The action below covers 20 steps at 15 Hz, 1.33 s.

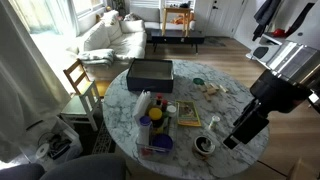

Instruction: Put the lid on the can on the table then put the other can on top

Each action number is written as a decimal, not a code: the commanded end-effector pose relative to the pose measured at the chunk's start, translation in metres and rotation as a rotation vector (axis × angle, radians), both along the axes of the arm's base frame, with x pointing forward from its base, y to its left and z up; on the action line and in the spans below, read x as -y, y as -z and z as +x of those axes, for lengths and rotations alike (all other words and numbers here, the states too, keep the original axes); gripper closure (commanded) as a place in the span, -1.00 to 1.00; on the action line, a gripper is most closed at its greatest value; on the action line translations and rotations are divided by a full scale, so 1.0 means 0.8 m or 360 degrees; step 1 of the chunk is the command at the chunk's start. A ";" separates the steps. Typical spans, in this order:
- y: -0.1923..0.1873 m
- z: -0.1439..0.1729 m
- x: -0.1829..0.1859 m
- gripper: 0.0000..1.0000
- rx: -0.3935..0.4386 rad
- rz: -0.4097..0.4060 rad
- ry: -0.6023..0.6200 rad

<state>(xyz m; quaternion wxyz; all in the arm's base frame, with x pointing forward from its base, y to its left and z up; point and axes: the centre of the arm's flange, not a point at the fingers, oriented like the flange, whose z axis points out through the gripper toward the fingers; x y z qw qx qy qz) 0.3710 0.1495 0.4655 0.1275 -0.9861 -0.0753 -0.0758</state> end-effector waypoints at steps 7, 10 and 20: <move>0.003 0.009 0.003 -1.00 -0.0012 -0.0003 -0.0008; 0.008 0.062 0.021 -1.00 0.0025 0.0047 -0.0203; 0.054 0.168 0.031 -1.00 0.0094 0.0091 -0.0685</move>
